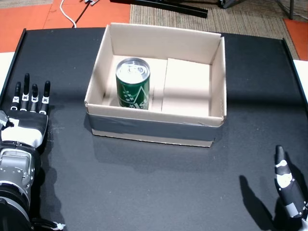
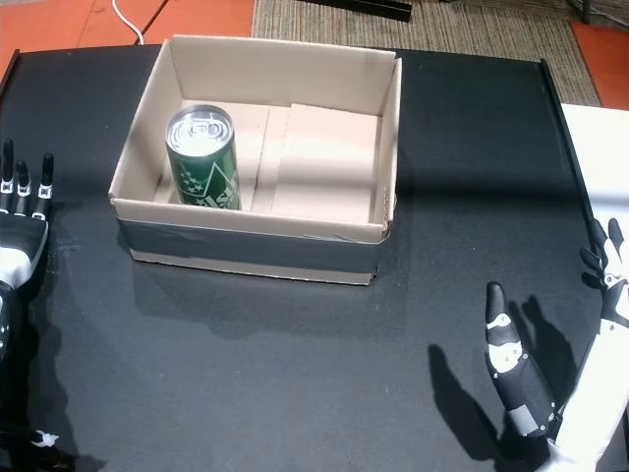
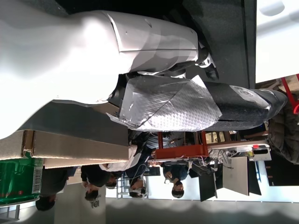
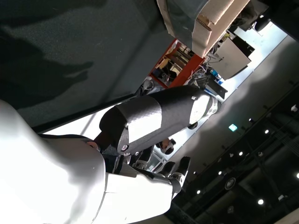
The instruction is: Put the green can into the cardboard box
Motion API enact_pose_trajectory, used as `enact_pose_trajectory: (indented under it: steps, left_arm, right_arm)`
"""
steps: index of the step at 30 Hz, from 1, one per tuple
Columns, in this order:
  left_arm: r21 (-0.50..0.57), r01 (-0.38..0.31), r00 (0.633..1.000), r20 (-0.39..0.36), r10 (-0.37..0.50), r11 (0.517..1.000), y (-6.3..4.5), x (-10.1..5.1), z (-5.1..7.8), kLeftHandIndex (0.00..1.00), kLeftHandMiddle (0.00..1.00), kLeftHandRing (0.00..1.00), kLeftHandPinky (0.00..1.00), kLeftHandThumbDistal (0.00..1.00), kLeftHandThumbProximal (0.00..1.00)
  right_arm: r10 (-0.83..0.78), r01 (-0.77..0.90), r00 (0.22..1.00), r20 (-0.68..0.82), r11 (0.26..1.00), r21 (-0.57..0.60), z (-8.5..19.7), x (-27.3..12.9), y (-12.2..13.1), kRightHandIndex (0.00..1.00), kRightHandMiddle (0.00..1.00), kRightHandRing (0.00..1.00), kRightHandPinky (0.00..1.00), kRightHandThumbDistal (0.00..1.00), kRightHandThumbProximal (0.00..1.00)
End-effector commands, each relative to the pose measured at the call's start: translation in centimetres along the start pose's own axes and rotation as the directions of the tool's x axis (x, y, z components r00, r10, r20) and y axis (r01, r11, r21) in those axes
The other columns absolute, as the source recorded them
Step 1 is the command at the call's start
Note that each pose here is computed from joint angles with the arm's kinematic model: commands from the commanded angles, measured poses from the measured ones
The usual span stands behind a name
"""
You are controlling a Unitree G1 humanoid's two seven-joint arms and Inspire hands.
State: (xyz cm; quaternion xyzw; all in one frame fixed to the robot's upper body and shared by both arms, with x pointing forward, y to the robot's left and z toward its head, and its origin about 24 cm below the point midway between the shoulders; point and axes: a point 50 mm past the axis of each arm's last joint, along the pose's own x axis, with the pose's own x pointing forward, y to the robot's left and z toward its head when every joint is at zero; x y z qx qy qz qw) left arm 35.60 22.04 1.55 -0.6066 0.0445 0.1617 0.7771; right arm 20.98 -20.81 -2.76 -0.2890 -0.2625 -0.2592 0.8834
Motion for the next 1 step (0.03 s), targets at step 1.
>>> enact_pose_trajectory:
  steps: [1]
  left_arm:
    - [-0.003,-0.005,1.0,-0.002,0.005,1.0,0.67,-0.22,0.15,0.54,0.26,0.46,0.88,0.79,0.94]
  right_arm:
    - [-0.056,0.056,0.998,-0.005,0.998,-0.001,-0.17,0.13,-0.52,0.59,0.71,0.82,0.86,0.91,0.67]
